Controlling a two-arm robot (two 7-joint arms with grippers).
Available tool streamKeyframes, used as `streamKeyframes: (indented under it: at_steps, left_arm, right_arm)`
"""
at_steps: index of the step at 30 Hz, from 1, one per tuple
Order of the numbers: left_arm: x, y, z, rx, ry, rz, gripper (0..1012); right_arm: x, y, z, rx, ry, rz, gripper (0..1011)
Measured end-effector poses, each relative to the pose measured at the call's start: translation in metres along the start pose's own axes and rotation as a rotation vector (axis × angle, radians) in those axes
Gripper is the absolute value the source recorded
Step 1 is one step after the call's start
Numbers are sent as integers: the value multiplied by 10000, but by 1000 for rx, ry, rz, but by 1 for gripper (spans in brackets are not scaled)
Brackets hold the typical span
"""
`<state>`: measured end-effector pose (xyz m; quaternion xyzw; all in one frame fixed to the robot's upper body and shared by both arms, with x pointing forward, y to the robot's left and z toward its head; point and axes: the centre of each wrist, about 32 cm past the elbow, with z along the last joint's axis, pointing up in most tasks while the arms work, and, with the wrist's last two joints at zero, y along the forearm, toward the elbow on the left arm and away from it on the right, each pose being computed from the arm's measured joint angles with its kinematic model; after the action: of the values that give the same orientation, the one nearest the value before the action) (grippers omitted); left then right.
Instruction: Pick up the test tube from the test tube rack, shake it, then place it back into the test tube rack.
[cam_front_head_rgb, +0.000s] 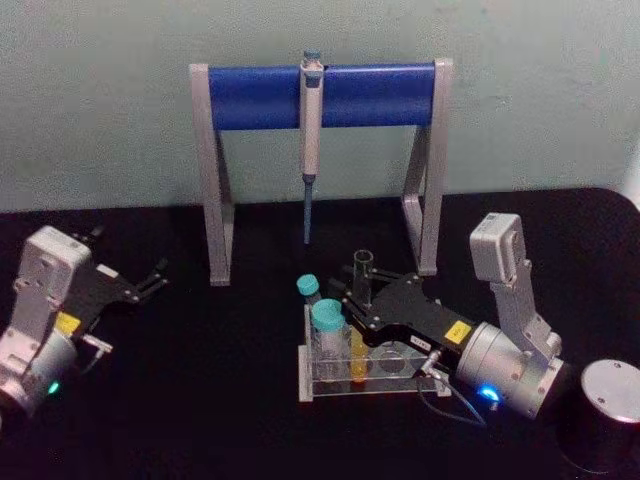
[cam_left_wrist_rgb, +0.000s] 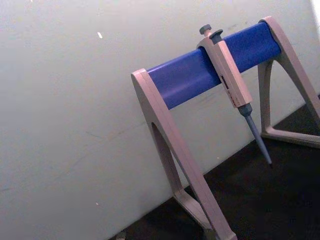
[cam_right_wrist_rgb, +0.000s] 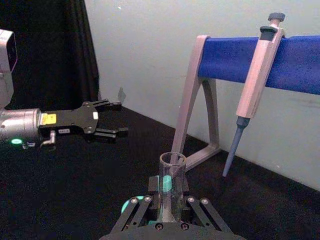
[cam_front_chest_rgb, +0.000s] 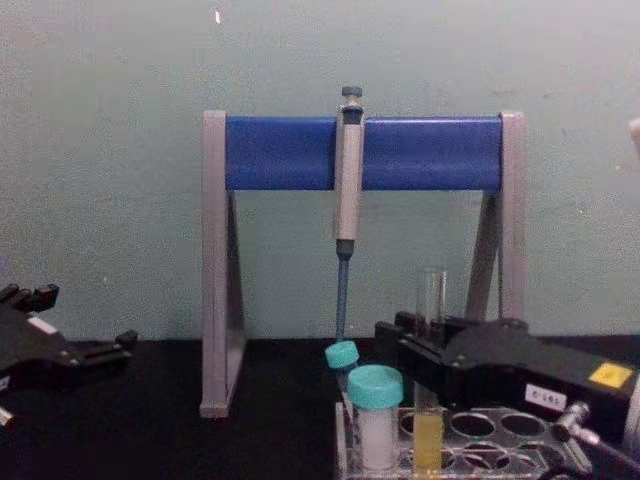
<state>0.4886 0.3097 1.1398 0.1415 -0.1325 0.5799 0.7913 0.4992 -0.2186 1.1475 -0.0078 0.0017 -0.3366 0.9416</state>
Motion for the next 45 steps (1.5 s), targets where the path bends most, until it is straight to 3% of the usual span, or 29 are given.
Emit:
streamKeyframes:
  at_steps: [9, 11, 19, 22, 25, 33, 36, 45]
  left_arm:
    - [0, 0, 0, 0, 0, 0, 1001]
    - [0, 0, 0, 0, 0, 0, 1001]
    - [0, 0, 0, 0, 0, 0, 1001]
    - [0, 0, 0, 0, 0, 0, 1001]
    - [0, 0, 0, 0, 0, 0, 1001]
    - [0, 0, 0, 0, 0, 0, 1001]
    - [0, 0, 0, 0, 0, 0, 1001]
    - [0, 0, 0, 0, 0, 0, 1001]
  right_arm:
    - [3, -2, 0, 0, 1, -1, 238]
    - [3, -2, 1, 0, 1, -1, 277]
    - [2, -2, 2, 1, 2, 0, 546]
    - [2, -2, 3, 1, 2, 0, 602]
    - [2, -1, 3, 2, 2, 0, 739]
    - [1, -1, 4, 2, 2, 0, 950]
    - [1, -1, 4, 2, 2, 0, 1000]
    - [1, -1, 5, 2, 2, 0, 1000]
